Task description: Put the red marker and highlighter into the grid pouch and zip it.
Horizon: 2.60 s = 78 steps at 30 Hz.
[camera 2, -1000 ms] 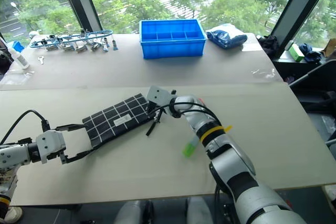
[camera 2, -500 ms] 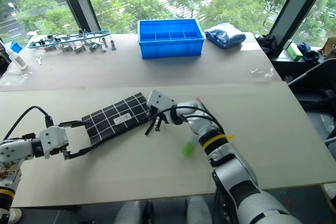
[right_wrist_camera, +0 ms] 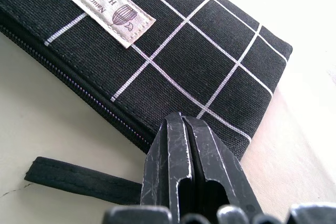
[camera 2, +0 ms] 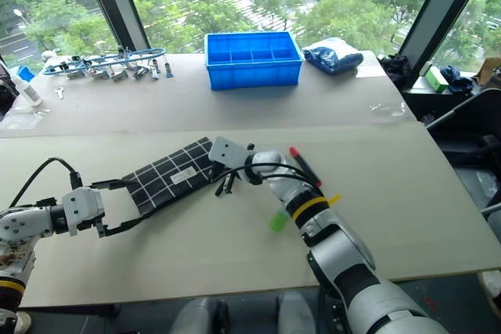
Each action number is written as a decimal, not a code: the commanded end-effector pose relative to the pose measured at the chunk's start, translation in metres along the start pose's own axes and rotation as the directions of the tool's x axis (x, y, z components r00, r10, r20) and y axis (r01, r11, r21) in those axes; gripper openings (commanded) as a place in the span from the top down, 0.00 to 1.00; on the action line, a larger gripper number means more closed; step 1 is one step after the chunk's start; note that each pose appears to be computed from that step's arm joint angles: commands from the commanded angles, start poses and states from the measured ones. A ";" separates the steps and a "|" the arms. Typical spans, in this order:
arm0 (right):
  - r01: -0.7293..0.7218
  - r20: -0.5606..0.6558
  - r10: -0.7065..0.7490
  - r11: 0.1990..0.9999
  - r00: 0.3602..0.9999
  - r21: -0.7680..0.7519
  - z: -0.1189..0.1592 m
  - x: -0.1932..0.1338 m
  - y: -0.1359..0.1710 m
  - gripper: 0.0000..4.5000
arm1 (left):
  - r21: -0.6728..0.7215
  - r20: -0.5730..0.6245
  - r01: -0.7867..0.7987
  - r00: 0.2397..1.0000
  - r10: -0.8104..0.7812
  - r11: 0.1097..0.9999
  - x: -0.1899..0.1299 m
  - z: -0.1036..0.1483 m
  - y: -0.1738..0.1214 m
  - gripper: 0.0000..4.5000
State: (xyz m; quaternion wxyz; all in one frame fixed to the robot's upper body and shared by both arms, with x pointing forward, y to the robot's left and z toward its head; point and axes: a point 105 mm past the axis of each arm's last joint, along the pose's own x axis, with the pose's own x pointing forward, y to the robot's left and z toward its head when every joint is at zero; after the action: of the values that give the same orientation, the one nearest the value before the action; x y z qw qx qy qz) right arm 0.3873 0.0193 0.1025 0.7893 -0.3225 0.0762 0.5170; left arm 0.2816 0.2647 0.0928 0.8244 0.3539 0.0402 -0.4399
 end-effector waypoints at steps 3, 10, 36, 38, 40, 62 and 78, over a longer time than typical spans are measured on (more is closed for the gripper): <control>0.007 -0.064 -0.004 0.999 0.998 0.037 -0.020 -0.005 -0.002 0.99 | 0.048 -0.004 0.068 0.998 -0.068 0.997 0.022 0.000 -0.021 0.00; 0.007 -0.070 -0.004 0.999 0.998 0.045 -0.023 -0.006 -0.002 0.99 | 0.119 0.065 0.056 0.996 -0.064 0.991 0.046 0.019 -0.028 0.00; 0.043 -0.078 -0.038 0.998 0.996 0.055 -0.026 -0.014 -0.015 0.99 | 0.137 0.020 0.061 0.998 -0.064 0.989 0.035 0.015 -0.015 0.00; 0.046 -0.081 -0.041 0.997 0.996 0.055 -0.027 -0.014 -0.016 0.99 | 0.148 0.047 0.050 0.997 -0.058 0.988 0.041 0.021 -0.015 0.00; 0.049 -0.082 -0.044 0.997 0.996 0.057 -0.028 -0.015 -0.016 0.99 | 0.154 0.074 0.047 0.995 -0.059 0.987 0.048 0.027 -0.017 0.00; 0.077 -0.101 -0.070 0.995 0.992 0.065 -0.034 -0.023 -0.023 1.00 | 0.117 0.099 0.088 0.990 -0.100 0.989 0.057 0.029 -0.020 0.98; 0.153 0.087 -0.222 0.860 0.971 0.487 0.009 -0.061 -0.074 0.52 | 0.074 0.143 0.037 0.989 -0.047 0.997 0.060 0.035 -0.013 1.00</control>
State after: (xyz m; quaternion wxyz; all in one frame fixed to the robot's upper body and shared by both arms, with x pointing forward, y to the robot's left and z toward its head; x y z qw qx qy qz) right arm 0.4211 -0.0435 0.1335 0.8869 -0.1215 0.1553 0.4178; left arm 0.2967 0.1947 0.0805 0.7977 0.3476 -0.0142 -0.4926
